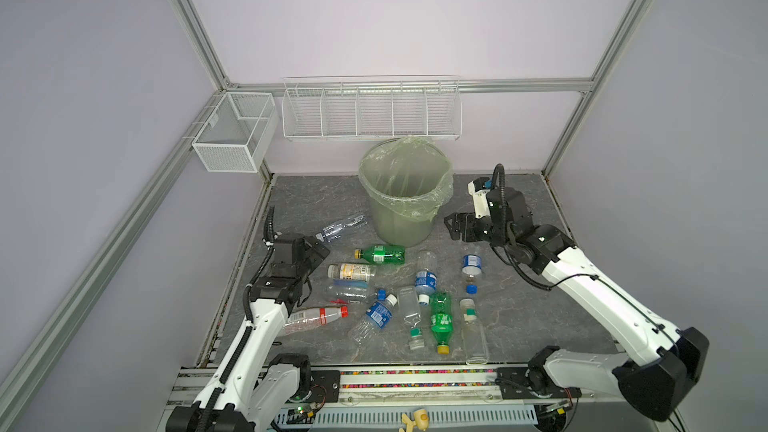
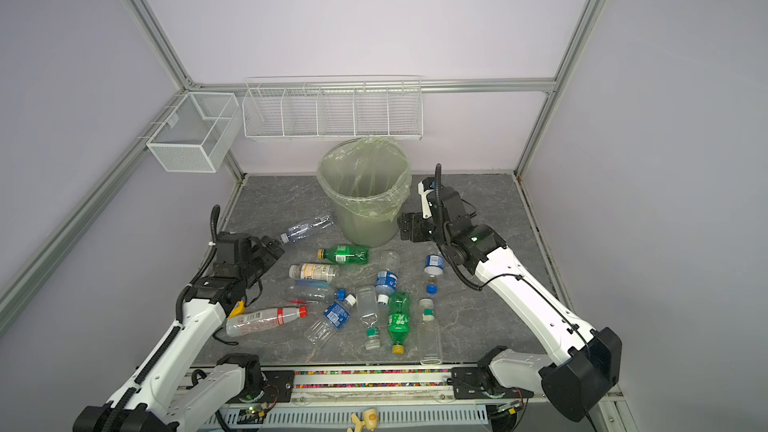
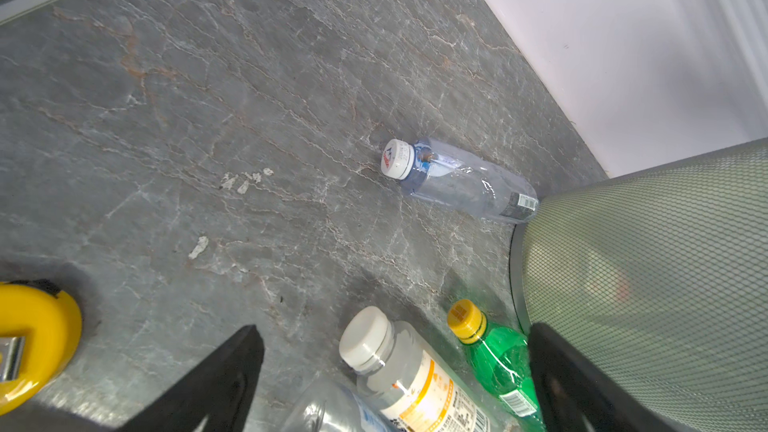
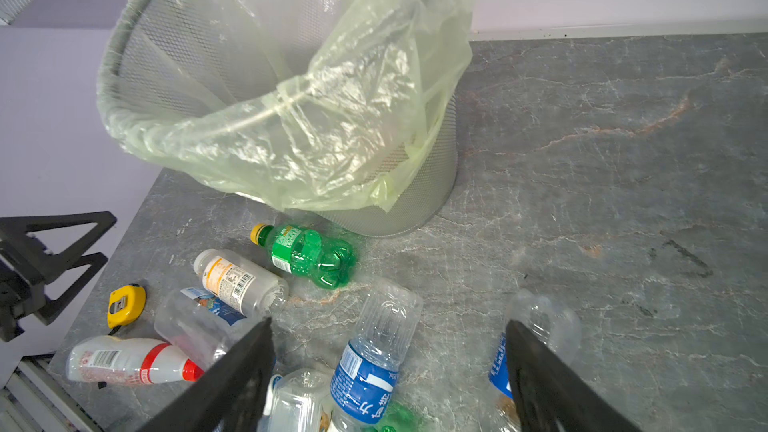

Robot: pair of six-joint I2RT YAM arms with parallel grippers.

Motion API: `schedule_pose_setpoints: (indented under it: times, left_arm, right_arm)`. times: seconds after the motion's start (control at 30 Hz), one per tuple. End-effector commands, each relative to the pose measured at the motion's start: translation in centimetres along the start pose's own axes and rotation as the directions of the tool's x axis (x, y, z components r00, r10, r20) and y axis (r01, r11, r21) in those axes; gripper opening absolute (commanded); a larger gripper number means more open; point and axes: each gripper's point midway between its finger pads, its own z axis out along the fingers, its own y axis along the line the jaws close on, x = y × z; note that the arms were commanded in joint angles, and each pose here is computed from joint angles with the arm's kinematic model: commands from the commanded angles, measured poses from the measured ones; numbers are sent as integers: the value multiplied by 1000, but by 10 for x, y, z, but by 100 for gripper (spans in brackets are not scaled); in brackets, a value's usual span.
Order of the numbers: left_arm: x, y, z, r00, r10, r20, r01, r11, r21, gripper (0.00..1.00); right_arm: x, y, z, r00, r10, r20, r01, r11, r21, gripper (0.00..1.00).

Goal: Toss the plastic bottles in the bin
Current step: 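Draw the right gripper back from the bin while the left arm reaches forward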

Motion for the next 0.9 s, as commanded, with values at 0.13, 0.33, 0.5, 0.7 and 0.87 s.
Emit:
schedule_pose_setpoints:
  times: [0.13, 0.33, 0.5, 0.7, 0.87]
  left_arm:
    - [16, -3, -18, 999, 12, -33, -12, 1000, -18, 99]
    - [44, 1, -27, 995, -27, -92, 23, 999, -49, 99]
    - [74, 3, -22, 977, -114, -183, 110, 993, -31, 99]
    - [95, -1, -14, 951, -151, -270, 146, 989, -38, 100]
    - [103, 2, -15, 942, -159, -296, 150, 987, -55, 100]
  right_arm:
    - [21, -22, -5, 999, 32, -15, -31, 997, 77, 88]
    - [34, -28, -2, 998, 61, -33, -58, 994, 88, 88]
    - [39, -32, -2, 997, 68, -41, -63, 992, 105, 88]
    - [45, -37, -3, 996, 76, -49, -69, 990, 126, 88]
    - [55, -43, -3, 994, 96, -51, -88, 986, 142, 88]
